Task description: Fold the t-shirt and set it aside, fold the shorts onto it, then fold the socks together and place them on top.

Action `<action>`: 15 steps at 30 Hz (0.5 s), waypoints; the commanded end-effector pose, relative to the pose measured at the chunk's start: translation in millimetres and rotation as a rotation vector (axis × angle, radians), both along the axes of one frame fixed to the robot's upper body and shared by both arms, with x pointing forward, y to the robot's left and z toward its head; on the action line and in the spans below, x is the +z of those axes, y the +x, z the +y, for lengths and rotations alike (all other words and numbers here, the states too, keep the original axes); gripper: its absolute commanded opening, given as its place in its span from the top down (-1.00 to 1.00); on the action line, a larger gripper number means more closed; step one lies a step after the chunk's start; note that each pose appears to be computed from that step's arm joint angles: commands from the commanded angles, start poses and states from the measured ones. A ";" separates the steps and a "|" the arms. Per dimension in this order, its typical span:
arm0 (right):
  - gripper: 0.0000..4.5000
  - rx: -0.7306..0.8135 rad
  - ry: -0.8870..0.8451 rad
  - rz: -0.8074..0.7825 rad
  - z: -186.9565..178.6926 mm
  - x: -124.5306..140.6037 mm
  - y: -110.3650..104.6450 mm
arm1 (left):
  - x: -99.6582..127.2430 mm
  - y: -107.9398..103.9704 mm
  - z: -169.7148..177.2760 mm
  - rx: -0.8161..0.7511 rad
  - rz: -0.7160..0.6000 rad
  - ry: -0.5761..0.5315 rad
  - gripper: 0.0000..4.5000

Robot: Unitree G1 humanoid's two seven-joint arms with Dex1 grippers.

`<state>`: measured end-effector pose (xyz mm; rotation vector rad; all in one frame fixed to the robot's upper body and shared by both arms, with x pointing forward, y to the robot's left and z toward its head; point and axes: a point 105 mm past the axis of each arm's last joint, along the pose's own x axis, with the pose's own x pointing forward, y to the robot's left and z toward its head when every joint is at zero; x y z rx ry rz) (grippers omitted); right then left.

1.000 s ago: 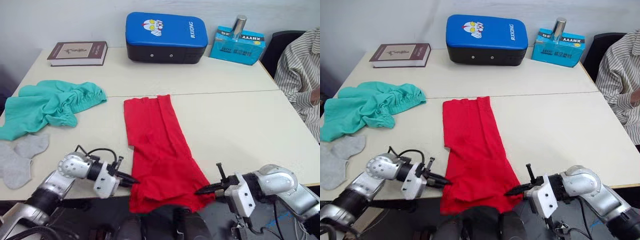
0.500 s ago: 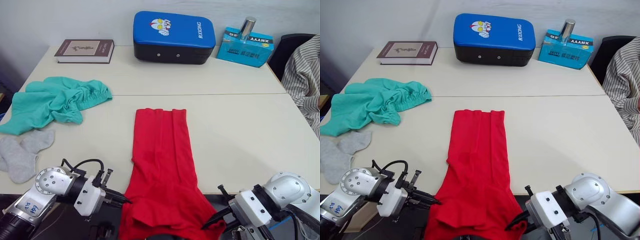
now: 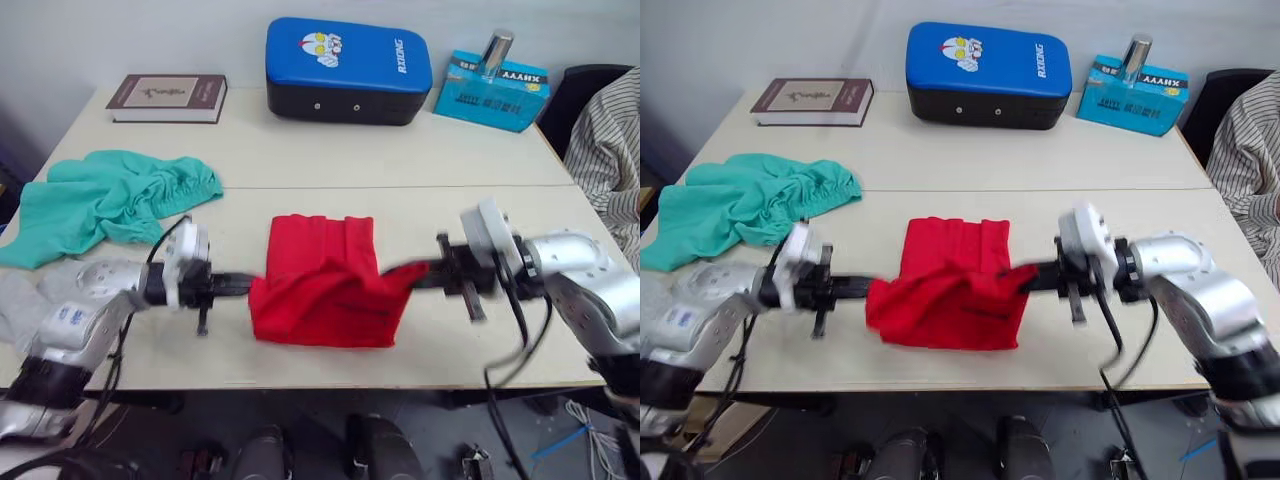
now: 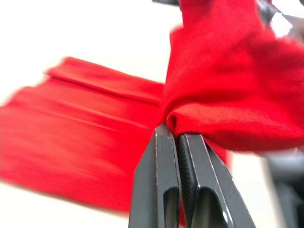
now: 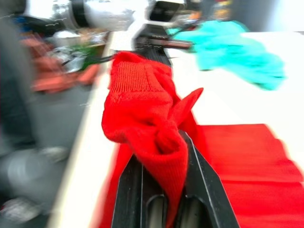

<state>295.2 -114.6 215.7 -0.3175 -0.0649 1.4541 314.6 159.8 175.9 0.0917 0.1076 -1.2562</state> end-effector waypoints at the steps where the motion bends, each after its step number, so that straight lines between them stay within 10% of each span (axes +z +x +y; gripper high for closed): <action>1: 1.00 -0.083 0.004 -0.018 -2.1 0.2 32.6 | 4.3 30.8 11.4 0.138 0.049 -0.040 0.99; 15: 1.00 -0.374 -0.022 -0.037 11.2 -26.3 123.4 | -16.9 92.1 19.7 0.401 0.096 -0.075 0.99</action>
